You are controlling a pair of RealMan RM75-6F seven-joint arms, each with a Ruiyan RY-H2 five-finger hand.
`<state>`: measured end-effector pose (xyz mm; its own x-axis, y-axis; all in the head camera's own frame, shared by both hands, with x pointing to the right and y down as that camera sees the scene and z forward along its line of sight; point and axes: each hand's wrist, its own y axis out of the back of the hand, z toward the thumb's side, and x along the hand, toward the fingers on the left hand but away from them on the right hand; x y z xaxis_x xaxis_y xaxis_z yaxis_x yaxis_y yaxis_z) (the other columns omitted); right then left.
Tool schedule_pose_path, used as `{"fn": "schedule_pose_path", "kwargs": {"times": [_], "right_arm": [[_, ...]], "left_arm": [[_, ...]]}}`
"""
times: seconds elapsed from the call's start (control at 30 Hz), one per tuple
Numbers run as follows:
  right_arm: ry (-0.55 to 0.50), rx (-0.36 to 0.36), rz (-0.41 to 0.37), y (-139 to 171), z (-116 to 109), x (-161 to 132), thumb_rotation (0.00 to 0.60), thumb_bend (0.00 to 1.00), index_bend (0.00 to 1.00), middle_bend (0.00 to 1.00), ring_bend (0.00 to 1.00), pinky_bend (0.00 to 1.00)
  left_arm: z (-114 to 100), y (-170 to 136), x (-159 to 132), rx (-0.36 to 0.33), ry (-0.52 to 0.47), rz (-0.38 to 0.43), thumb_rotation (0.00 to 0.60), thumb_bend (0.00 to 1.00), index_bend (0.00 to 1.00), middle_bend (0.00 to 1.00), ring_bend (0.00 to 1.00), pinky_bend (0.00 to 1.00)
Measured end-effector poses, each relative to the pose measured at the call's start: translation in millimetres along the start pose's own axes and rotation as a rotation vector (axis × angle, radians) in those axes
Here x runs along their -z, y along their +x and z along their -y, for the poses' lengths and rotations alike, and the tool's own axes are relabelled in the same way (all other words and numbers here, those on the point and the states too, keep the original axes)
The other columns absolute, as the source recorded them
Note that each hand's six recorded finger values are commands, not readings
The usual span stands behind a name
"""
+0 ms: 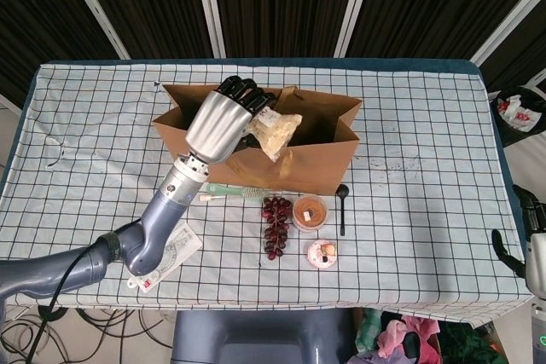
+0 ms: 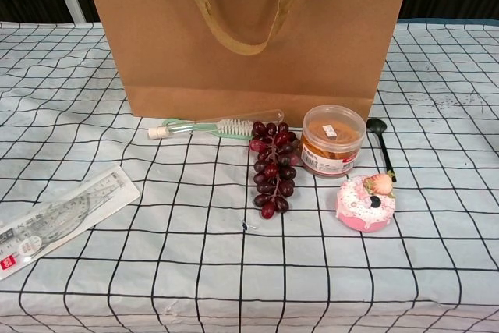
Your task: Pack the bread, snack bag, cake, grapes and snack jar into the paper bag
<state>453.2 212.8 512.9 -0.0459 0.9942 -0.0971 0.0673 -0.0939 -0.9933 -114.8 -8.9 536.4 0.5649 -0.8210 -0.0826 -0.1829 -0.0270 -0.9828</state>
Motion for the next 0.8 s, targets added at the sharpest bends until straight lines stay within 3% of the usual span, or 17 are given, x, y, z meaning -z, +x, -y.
{"fn": "schedule_pose_path", "kwargs": {"times": [0.3,0.53,0.7,0.8], "right_arm": [[-0.003,0.010,0.000,0,-3,0,0.600,0.33,0.10,0.18,0.30,0.24],[-0.008,0.017,-0.001,1,-5,0,0.600,0.33,0.11,0.18,0.30,0.24],[-0.005,-0.006,0.007,1,-2,2,0.600,0.33,0.10,0.18,0.30,0.24],[-0.009,-0.016,0.011,2,0,0,0.600,0.32,0.10,0.17,0.30,0.24]], "left_arm": [[7,0,7,0.042,0.026,-0.076,0.600,0.01,0.23,0.23,0.08,0.19],[-24,-10,8,-0.001,-0.027,-0.083,0.600,0.01,0.22,0.22,0.08,0.18],[-59,-49,26,-0.051,0.029,-0.087,0.600,0.02,0.21,0.22,0.08,0.15],[-69,-91,44,-0.028,0.096,-0.123,0.600,0.02,0.21,0.22,0.08,0.15]]}}
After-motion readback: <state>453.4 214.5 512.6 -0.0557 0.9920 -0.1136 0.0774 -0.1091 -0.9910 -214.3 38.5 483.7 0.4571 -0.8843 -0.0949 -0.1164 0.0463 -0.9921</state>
